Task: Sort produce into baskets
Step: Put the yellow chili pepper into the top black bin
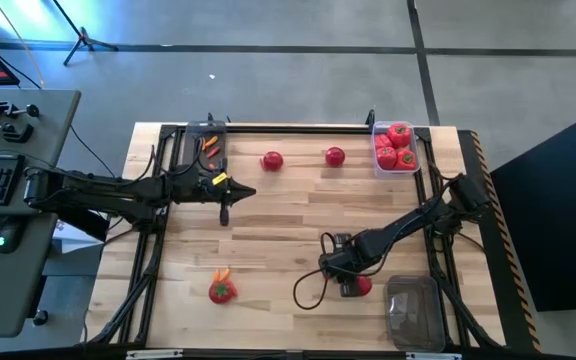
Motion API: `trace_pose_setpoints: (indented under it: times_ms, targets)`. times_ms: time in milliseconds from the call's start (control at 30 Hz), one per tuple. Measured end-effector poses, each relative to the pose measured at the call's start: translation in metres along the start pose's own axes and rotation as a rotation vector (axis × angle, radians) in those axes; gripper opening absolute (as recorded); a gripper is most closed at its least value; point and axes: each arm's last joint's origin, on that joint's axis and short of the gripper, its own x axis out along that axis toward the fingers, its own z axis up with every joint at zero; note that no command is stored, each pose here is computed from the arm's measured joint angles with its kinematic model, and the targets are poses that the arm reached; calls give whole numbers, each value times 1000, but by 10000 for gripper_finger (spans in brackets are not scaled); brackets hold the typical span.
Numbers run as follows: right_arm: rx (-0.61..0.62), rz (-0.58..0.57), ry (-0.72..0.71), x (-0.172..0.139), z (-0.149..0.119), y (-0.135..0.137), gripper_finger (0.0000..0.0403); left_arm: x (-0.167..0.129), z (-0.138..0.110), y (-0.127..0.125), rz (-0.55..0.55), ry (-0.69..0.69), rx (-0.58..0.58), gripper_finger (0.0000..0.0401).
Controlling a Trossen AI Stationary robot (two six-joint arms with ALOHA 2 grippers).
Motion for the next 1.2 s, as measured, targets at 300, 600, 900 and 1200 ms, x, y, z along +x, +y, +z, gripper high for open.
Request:
trace_pose_setpoints:
  times_ms: [300, 600, 900, 1200]
  targets:
    - [-21, 13, 12, -1, 0, -2, 27, 0, 1, 0, -14, -11, -49, 5]
    - [-63, -38, -163, -17, 22, -42, 8, 0, 9, 1, -7, -90, -85, 5]
    - [-122, -143, -624, -36, 69, -103, 2, -1, 11, 1, -3, -108, -72, 6]
    - [-162, -280, -939, -53, 92, -124, 1, -1, 11, -8, -40, -106, 12, 52]
